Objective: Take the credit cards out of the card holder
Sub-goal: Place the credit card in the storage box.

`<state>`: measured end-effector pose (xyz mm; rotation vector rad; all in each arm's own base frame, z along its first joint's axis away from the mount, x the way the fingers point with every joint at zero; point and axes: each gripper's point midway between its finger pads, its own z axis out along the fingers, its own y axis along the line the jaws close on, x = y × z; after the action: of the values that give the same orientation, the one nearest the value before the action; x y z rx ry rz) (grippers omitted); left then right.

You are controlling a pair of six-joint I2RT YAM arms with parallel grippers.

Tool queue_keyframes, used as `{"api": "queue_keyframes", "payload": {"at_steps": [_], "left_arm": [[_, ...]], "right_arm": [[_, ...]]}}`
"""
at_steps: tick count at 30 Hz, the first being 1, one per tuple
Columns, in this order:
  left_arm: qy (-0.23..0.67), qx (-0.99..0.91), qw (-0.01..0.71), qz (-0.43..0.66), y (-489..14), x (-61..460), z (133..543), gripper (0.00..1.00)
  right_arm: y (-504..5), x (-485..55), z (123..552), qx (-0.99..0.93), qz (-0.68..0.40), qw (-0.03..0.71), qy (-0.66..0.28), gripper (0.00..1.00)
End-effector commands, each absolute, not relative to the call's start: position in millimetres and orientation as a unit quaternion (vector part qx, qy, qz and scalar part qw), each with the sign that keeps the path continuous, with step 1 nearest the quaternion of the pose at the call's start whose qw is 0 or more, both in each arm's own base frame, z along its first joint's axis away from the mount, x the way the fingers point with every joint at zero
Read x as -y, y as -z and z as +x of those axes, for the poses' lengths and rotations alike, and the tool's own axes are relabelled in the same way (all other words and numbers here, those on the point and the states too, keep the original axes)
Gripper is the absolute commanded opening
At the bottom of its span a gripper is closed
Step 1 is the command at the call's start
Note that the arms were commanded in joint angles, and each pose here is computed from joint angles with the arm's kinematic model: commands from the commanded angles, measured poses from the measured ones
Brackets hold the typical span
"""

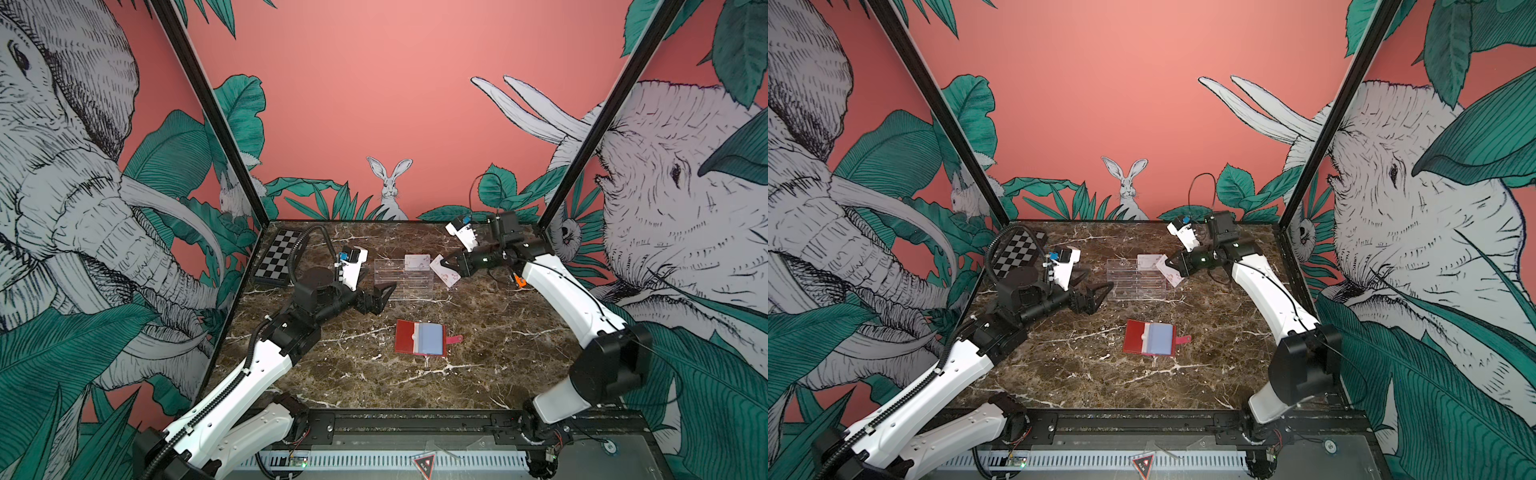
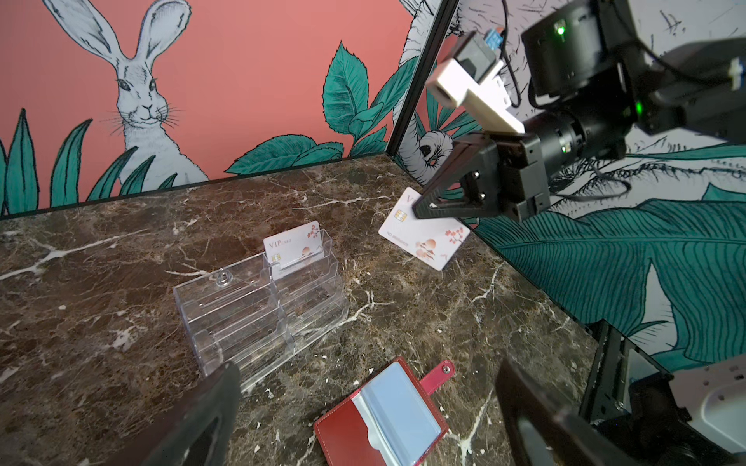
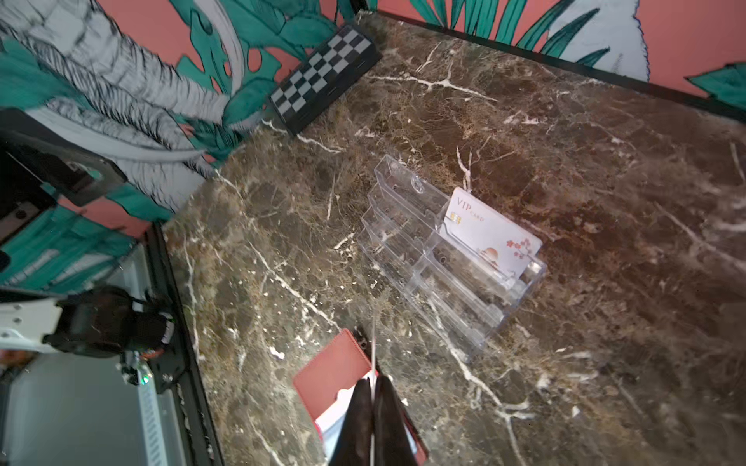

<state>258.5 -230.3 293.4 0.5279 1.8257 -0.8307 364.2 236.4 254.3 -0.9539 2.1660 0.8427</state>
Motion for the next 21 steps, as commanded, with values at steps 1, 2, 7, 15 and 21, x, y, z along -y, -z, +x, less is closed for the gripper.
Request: {"api": "queue_keyframes", "payload": {"at_steps": [1, 2, 7, 15, 21], "left_arm": [[0.351, -0.759, 0.507, 0.207, -287.1, 226.6, 256.7, 0.99], [0.352, -0.761, 0.504, 0.206, -284.6, 226.8, 256.8, 0.99], [0.352, -0.767, 0.496, 0.204, -277.5, 227.1, 256.4, 0.99], [0.343, -0.776, 0.493, 0.194, -271.3, 225.1, 260.5, 0.99], [0.345, -0.779, 0.487, 0.19, -267.6, 224.4, 259.5, 0.99]], "right_arm": [[-235.5, -239.0, 366.1, -0.808, -0.455, 0.269, -0.262, 0.0], [-232.3, -242.0, 372.7, -0.805, -0.47, 0.262, -0.25, 0.0], [-219.2, -254.3, 398.4, -0.788, -0.532, 0.234, -0.204, 0.0], [-203.3, -279.0, 424.3, -0.742, -0.597, 0.235, -0.194, 0.0], [-190.6, -283.7, 432.6, -0.72, -0.629, 0.23, -0.182, 0.0]]}}
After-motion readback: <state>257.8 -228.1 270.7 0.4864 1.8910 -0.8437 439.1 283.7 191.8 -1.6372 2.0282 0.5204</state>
